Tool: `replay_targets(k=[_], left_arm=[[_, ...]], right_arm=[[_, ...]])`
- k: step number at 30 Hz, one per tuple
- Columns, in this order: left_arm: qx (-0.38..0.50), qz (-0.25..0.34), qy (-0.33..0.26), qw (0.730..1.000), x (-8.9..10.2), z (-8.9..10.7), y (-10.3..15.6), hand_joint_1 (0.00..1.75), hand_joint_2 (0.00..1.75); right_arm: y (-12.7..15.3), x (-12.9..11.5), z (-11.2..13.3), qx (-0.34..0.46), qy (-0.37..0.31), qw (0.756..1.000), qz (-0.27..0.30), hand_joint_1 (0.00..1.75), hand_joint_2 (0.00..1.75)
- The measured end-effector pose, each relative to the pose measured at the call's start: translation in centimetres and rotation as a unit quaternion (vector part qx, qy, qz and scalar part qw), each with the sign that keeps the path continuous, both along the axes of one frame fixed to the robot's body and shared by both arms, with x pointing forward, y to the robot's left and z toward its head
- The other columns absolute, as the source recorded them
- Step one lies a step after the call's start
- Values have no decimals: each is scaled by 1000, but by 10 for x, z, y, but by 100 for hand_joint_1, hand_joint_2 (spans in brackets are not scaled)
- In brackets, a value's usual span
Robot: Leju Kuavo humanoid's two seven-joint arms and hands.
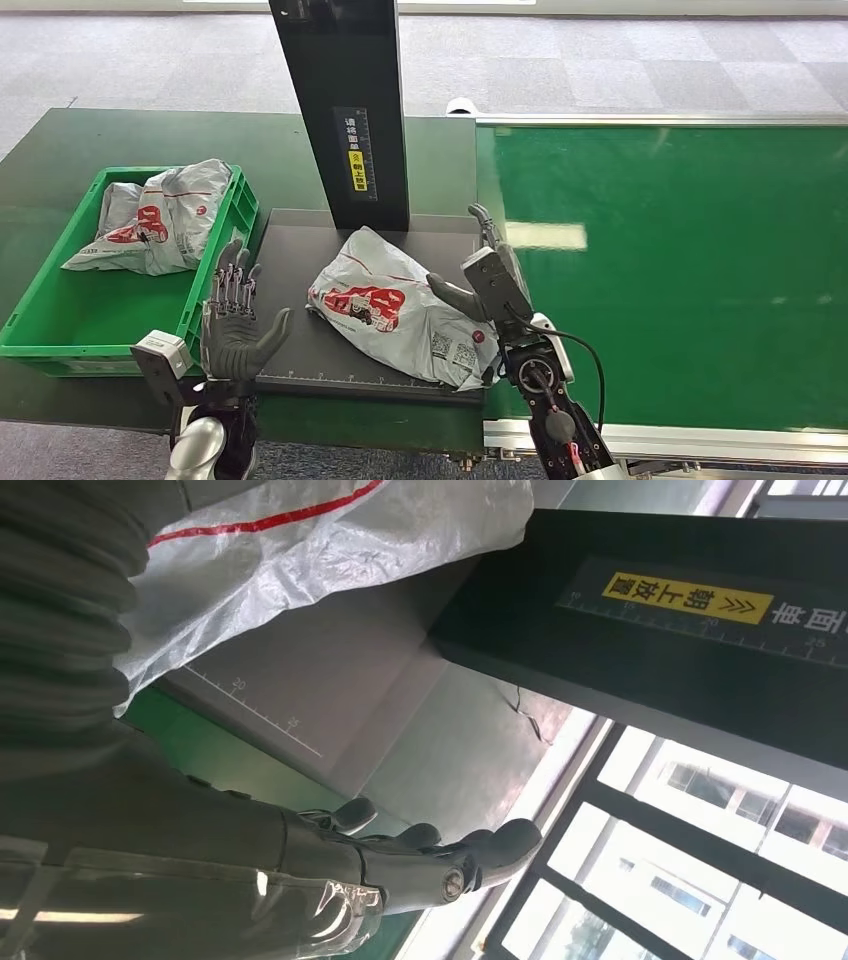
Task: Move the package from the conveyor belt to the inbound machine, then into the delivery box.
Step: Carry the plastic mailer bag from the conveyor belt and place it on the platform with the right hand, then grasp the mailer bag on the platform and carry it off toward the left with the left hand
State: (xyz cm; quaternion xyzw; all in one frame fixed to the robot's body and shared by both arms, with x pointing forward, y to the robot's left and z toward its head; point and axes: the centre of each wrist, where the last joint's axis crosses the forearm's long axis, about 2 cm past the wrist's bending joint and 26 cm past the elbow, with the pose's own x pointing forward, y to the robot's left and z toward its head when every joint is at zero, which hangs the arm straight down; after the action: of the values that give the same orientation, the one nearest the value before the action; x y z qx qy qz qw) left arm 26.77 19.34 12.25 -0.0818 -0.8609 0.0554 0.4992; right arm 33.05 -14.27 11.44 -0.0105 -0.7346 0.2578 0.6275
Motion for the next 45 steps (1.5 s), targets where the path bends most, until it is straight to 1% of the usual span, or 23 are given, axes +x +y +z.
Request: replay_targets(k=[14, 16, 18, 21, 23, 25, 27, 30, 33, 36, 40, 45], left_arm=[[7, -15, -5, 1000, -1, 2, -8, 0, 175], [13, -25, -7, 1000, -1, 2, -11, 0, 175], [29, -39, -11, 999, 0, 2, -17, 0, 175], [88, -49, -20, 995, 6, 5, -29, 0, 175], [167, -36, -26, 985, 13, 7, -37, 0, 175], [273, -5, -37, 961, 23, 9, -46, 0, 175], [364, 22, -57, 929, 34, 12, -56, 0, 175], [444, 26, -85, 892, 50, 16, -72, 0, 175], [493, 9, -100, 864, 63, 17, -85, 0, 175], [526, -10, -106, 844, 71, 16, -96, 0, 175], [545, -27, -105, 831, 75, 14, -103, 0, 175], [554, -35, -100, 826, 77, 10, -106, 0, 175]], right_arm=[[0, -1, -2, 0, 4, 1000, 16, 0, 0], [1, -2, -2, 11, -7, 1000, 27, 0, 87], [1, -3, -1, 44, -42, 997, 43, 0, 175], [0, -10, 14, 138, -134, 980, 51, 0, 175], [-6, -17, 31, 204, -182, 961, 33, 0, 175], [-18, -24, 50, 252, -220, 942, 6, 0, 175], [-34, -31, 68, 276, -258, 926, -19, 0, 175], [-56, -42, 85, 285, -306, 907, -48, 0, 175], [-72, -51, 94, 284, -343, 893, -64, 0, 175], [-80, -56, 100, 282, -362, 886, -71, 0, 175], [-86, -59, 104, 281, -372, 881, -77, 0, 175], [-89, -60, 106, 280, -379, 878, -82, 0, 175]])
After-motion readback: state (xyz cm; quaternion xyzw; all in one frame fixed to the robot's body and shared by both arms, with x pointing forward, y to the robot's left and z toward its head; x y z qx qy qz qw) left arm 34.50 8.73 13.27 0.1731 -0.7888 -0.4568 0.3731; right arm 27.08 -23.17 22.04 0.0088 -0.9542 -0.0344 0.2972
